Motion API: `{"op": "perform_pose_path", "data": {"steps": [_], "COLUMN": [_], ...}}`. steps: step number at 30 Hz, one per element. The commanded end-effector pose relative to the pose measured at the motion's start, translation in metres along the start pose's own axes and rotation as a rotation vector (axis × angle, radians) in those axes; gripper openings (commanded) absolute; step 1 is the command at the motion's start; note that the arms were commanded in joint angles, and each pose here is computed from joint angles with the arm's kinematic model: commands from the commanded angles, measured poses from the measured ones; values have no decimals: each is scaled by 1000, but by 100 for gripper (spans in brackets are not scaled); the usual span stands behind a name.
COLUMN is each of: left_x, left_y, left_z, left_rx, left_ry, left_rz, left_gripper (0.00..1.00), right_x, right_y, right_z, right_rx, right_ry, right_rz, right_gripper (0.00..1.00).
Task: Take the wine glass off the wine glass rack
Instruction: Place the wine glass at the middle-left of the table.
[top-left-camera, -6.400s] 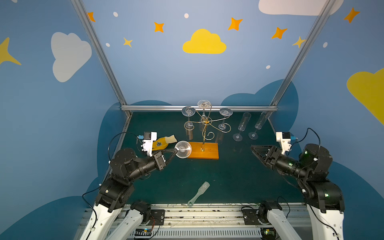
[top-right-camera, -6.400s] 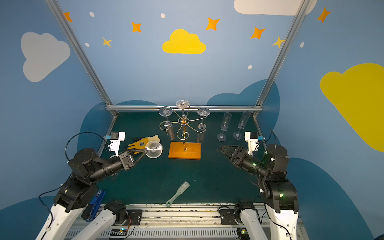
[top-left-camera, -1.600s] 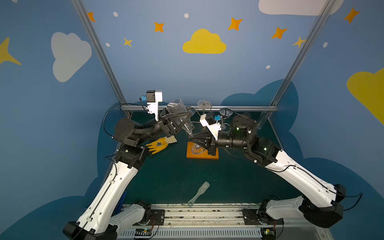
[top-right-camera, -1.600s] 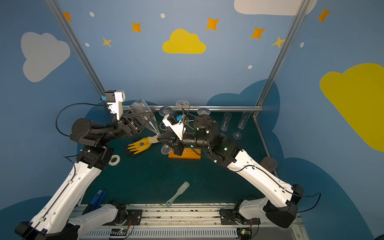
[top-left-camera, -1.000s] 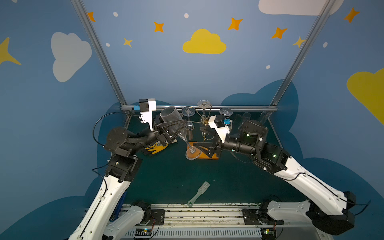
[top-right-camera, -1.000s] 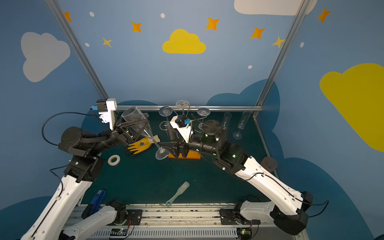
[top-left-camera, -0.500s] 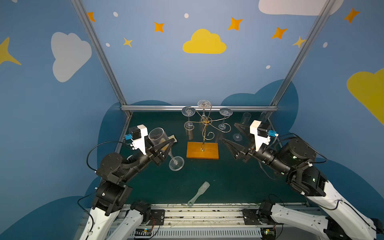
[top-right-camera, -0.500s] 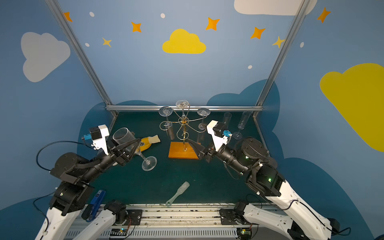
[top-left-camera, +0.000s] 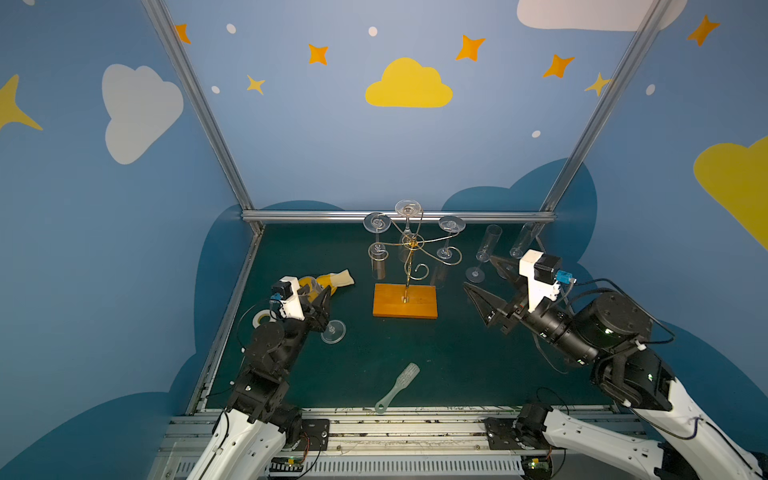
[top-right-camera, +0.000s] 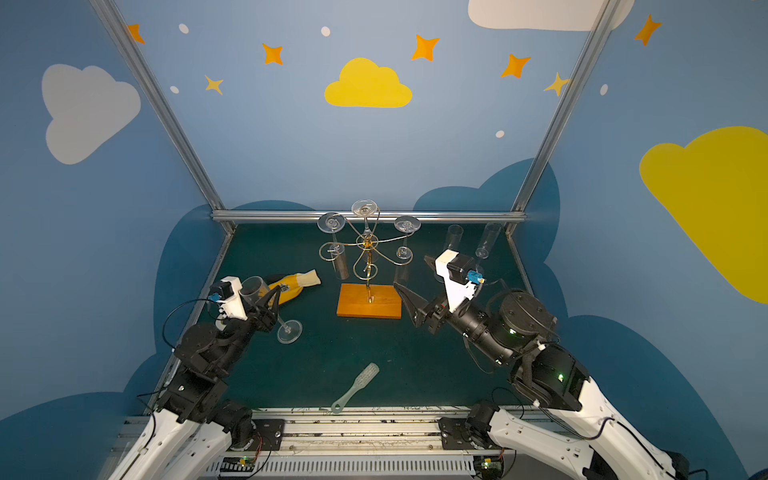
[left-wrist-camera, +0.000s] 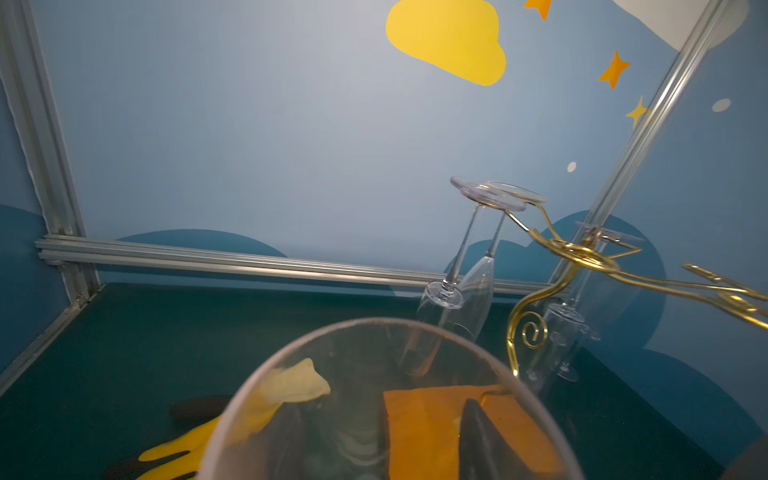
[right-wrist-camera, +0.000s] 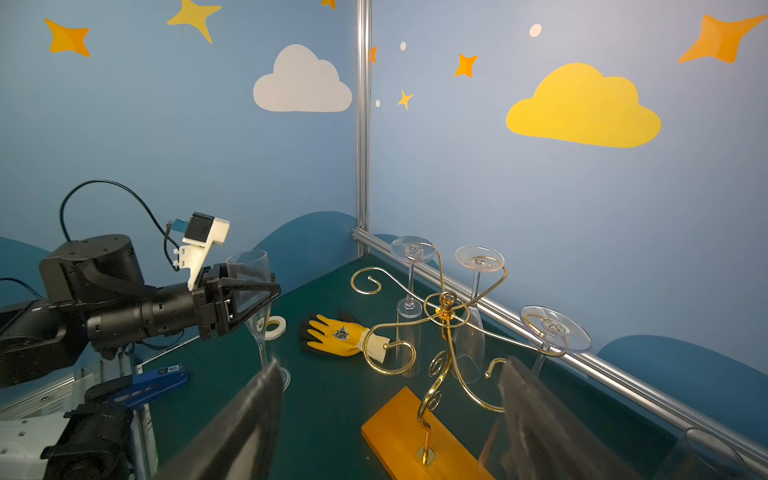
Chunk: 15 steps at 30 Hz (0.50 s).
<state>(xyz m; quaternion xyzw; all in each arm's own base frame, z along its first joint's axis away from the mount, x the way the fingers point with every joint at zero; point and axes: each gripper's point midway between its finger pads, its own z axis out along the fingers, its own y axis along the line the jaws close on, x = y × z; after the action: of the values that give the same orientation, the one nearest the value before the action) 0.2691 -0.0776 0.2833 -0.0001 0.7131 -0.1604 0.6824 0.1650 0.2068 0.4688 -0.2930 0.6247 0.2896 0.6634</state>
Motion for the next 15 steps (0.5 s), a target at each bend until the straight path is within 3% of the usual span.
{"op": "perform_pose_path", "data": {"steps": [1,7,15], "left_x": [-17,10,18], "left_y": [13,17,24], "left_z": [10,48,80], "left_rx": [-67,-74,-98], "left_ry": [-144,-47,-42], "left_rz": [38,103,142], "left_gripper": [40,40,40], "right_x": [6,13,14], "right_y": [-3,-3,-3], "right_z": [1,8,14], "right_rx": [20,24,30], "right_ry": [28,64,70], "right_rz": [6,-3,-25], "right_gripper": [81,81,81]}}
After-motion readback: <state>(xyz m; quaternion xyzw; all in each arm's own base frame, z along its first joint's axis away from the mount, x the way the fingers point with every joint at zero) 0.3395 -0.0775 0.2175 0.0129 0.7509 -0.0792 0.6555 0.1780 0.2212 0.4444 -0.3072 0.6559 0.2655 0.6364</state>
